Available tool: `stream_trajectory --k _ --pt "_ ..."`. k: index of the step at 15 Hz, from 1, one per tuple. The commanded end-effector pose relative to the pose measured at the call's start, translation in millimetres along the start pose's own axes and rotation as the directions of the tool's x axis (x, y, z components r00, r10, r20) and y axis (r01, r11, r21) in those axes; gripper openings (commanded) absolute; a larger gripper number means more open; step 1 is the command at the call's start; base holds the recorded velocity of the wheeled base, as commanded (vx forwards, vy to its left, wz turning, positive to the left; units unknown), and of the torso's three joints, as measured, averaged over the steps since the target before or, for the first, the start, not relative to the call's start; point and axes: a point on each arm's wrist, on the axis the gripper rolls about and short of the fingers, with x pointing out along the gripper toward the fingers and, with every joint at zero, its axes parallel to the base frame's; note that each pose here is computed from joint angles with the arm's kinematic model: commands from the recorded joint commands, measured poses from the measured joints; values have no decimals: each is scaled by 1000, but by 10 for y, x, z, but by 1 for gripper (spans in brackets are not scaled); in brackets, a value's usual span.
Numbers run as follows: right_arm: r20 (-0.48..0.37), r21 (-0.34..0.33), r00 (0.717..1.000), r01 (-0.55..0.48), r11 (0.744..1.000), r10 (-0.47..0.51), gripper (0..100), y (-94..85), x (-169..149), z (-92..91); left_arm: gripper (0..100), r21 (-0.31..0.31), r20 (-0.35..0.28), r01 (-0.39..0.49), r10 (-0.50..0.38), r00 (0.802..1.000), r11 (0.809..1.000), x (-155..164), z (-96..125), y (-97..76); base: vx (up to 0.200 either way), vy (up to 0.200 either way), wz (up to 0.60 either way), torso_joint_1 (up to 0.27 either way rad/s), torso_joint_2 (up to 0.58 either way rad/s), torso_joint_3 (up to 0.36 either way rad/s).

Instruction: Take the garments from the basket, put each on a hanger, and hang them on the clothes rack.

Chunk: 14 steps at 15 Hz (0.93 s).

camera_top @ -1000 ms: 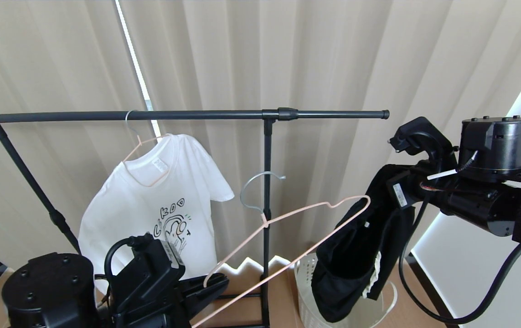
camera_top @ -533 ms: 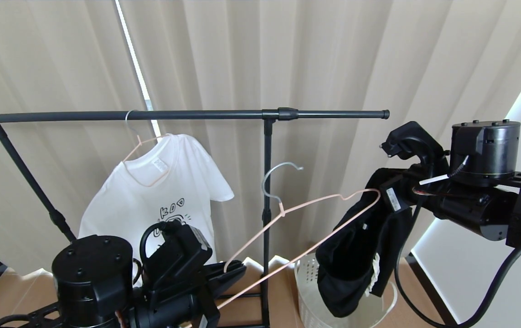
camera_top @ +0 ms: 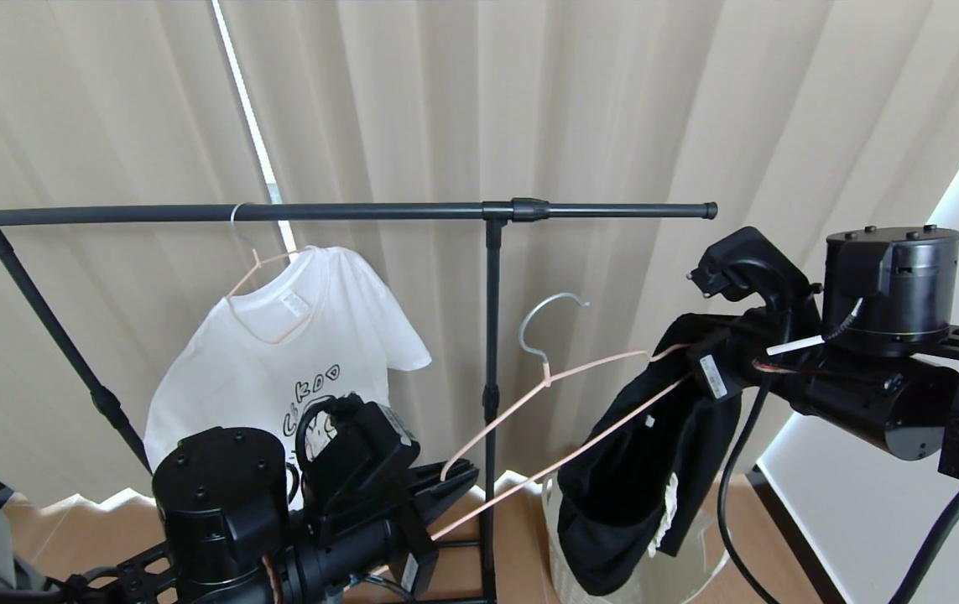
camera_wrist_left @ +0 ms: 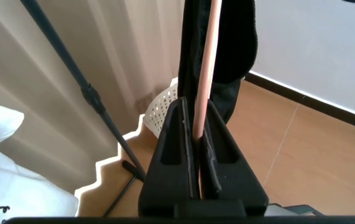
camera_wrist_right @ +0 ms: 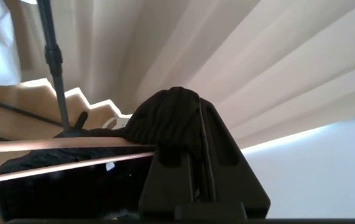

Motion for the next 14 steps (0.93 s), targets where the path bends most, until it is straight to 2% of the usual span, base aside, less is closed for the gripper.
stream_trajectory --k 1,3,7,14 --pt "27 -3 999 -22 1000 22 0 38 -113 34 0 -5 -18 3 -4 1000 1000 34 -53 -5 0 0 0 0 0 0" --pt "59 14 997 -43 999 42 0 117 -232 95 0 -2 -14 1 -1 1000 1000 36 -47 -3 0 0 0 0 0 0" --pt "78 22 995 -69 997 67 0 312 -352 141 0 3 33 -7 7 999 1000 36 -3 4 0 0 0 0 0 0" --pt "131 43 985 -117 992 110 0 515 -578 235 0 8 28 4 -5 1000 1000 26 -10 -27 0 0 0 0 0 0"
